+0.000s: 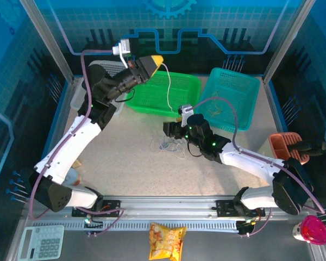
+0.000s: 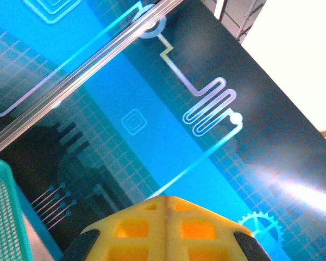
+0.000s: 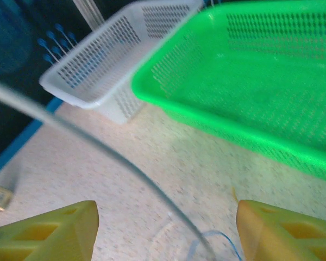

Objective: Untangle the cables

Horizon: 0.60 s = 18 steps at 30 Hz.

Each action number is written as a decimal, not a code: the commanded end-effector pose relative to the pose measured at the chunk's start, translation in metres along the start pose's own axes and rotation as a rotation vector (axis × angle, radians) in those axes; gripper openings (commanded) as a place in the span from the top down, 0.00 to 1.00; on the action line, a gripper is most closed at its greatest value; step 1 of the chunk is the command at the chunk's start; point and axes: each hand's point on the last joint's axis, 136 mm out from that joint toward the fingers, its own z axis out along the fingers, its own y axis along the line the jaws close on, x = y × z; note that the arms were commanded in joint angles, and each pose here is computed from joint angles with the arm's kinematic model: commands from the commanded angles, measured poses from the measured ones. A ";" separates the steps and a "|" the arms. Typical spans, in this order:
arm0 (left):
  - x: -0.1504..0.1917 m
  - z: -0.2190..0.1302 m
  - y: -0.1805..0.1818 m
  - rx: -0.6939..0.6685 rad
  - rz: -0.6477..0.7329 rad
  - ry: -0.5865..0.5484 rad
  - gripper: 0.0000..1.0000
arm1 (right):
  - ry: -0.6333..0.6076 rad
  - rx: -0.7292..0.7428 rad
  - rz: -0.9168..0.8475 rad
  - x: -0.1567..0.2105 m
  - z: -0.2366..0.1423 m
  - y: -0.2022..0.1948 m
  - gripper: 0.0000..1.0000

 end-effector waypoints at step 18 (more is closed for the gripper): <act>-0.064 0.022 -0.048 0.025 0.207 -0.100 1.00 | 0.077 0.143 0.089 0.069 0.026 -0.053 0.34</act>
